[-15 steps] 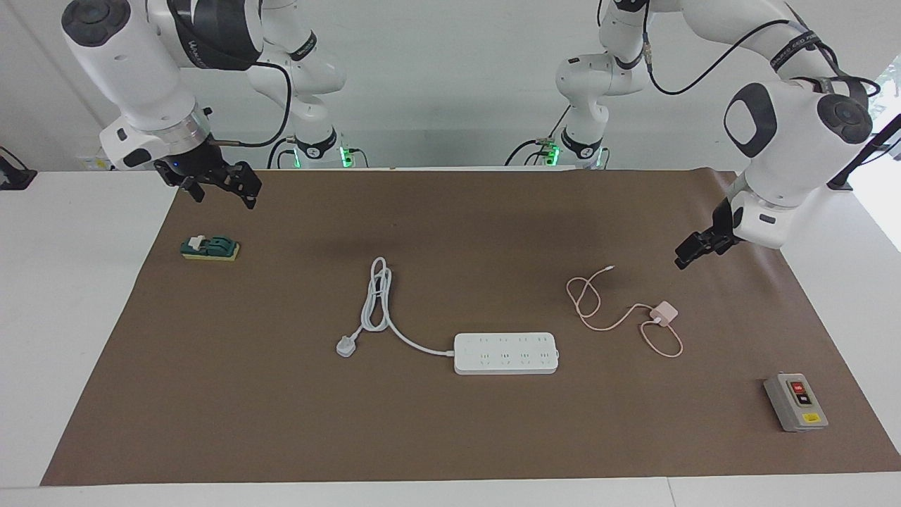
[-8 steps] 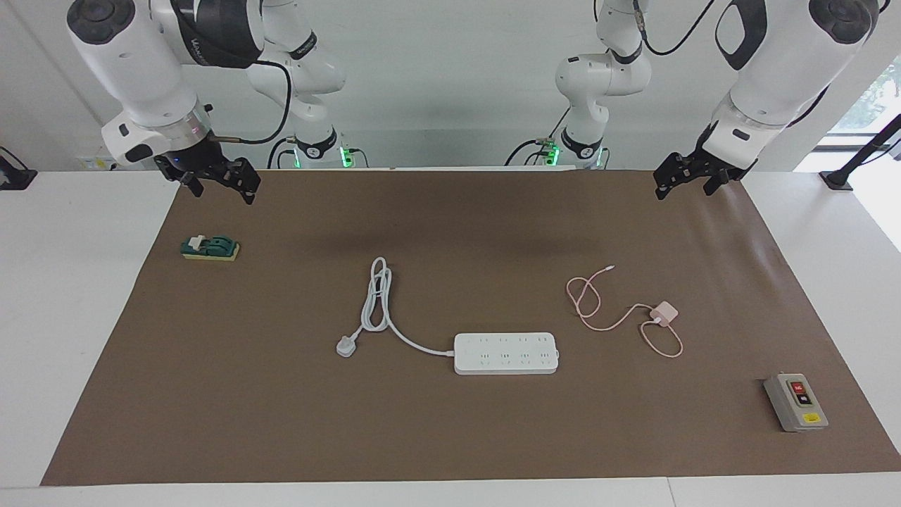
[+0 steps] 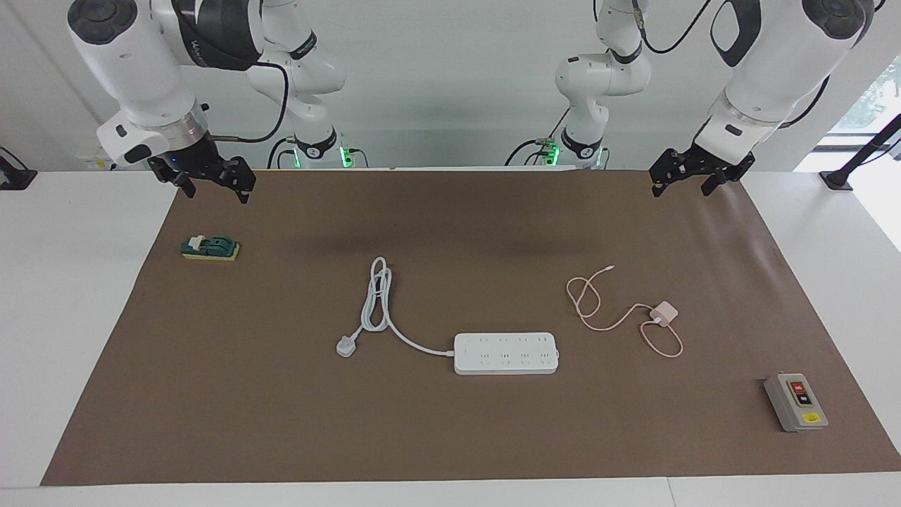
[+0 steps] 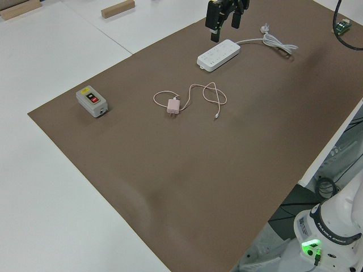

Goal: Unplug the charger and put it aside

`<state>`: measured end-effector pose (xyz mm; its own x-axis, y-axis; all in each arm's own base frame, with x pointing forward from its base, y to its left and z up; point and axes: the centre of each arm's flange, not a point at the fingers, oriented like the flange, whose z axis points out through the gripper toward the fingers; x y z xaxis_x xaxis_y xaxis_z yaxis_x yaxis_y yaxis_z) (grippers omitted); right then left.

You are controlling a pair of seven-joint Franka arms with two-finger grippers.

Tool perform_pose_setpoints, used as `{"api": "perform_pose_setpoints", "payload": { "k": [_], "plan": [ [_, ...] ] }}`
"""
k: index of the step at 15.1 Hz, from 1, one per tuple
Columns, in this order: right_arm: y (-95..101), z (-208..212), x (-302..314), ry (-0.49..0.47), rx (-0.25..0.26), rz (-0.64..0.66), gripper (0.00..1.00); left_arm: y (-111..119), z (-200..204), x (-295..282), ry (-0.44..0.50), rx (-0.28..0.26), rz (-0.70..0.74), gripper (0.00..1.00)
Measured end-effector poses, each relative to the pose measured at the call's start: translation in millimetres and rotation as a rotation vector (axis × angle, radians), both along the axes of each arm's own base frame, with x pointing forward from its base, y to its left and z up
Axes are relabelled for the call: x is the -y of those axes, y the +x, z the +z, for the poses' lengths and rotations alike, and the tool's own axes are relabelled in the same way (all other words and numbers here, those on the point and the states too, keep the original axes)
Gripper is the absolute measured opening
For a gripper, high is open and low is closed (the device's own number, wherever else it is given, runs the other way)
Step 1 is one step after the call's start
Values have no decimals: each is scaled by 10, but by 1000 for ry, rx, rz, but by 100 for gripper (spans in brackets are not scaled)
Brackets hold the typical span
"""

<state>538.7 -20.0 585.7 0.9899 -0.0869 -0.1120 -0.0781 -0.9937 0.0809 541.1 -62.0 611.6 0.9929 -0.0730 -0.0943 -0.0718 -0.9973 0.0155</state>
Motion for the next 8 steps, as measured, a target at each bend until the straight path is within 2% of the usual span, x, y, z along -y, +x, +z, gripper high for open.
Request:
{"api": "perform_pose_setpoints", "payload": {
  "k": [5,8],
  "plan": [
    [40,28,9,11,27,115,100,-23,10,-2,-3,21,-23,100],
    [66,45,6,13,47,159,100,-20,-37,-1,-3,16,-25,100]
  ]
}}
